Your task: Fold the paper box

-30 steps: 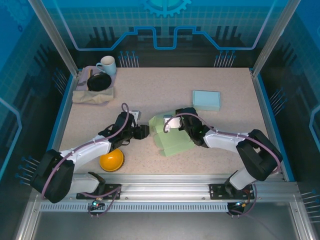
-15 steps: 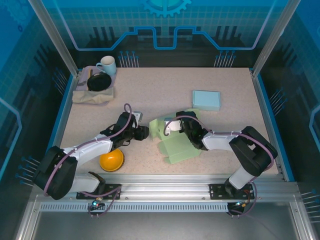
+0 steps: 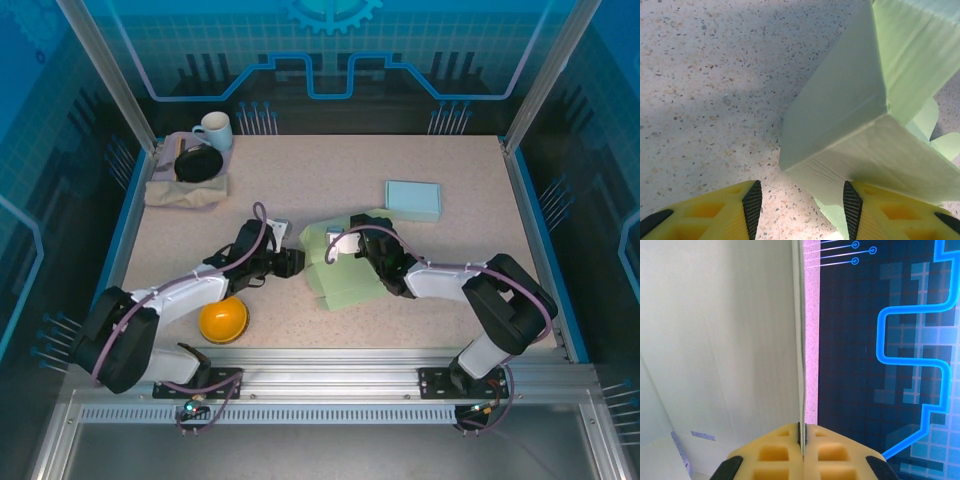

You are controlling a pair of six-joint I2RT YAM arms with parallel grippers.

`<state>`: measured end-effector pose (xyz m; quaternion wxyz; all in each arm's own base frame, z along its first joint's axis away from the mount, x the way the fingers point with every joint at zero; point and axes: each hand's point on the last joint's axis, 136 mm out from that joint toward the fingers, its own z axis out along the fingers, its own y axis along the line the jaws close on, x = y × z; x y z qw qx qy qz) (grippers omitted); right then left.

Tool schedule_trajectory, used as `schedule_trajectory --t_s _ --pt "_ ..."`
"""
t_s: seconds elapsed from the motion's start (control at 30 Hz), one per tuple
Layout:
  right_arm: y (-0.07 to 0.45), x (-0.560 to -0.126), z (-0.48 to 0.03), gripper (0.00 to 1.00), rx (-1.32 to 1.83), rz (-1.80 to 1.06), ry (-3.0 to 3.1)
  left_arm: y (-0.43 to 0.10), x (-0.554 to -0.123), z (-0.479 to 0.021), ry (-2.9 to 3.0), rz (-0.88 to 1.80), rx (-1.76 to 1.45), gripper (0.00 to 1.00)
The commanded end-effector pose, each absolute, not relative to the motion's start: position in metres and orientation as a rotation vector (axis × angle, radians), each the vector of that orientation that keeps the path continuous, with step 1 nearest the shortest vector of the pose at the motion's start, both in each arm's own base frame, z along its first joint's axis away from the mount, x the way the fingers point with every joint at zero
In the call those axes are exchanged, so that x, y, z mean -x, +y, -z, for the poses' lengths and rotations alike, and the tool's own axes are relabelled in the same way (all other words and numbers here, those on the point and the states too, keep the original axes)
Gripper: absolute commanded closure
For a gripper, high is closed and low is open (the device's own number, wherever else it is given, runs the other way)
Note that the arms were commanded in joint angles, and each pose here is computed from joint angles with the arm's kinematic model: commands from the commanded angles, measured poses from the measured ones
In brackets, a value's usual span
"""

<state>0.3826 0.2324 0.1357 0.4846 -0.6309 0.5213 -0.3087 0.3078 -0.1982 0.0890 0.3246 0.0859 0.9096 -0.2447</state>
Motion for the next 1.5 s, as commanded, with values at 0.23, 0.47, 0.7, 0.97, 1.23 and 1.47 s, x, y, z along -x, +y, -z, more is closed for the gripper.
schedule_trajectory --t_s 0.23,0.47,0.7,0.97,1.23,1.47 --pt "0.242 -0.385 -0.159 1.00 1.444 0.717 1.250 -0.210 -0.325 -0.094 2.360 0.649 -0.260 0.49" --pt "0.242 -0.381 -0.147 1.00 1.495 0.688 1.270 -0.214 -0.336 -0.091 2.357 0.628 -0.278 0.45" --pt "0.234 -0.391 -0.135 1.00 1.471 0.712 1.329 -0.225 -0.332 -0.095 2.312 0.700 -0.344 0.45" --pt "0.236 -0.402 -0.134 1.00 1.419 0.825 1.271 -0.228 -0.333 -0.090 2.326 0.703 -0.361 0.45" --pt "0.236 -0.395 -0.126 1.00 1.416 0.794 1.290 -0.227 -0.341 -0.084 2.355 0.668 -0.342 0.46" --pt "0.234 -0.387 -0.116 1.00 1.434 0.761 1.312 -0.232 -0.349 -0.085 2.340 0.675 -0.335 0.46"
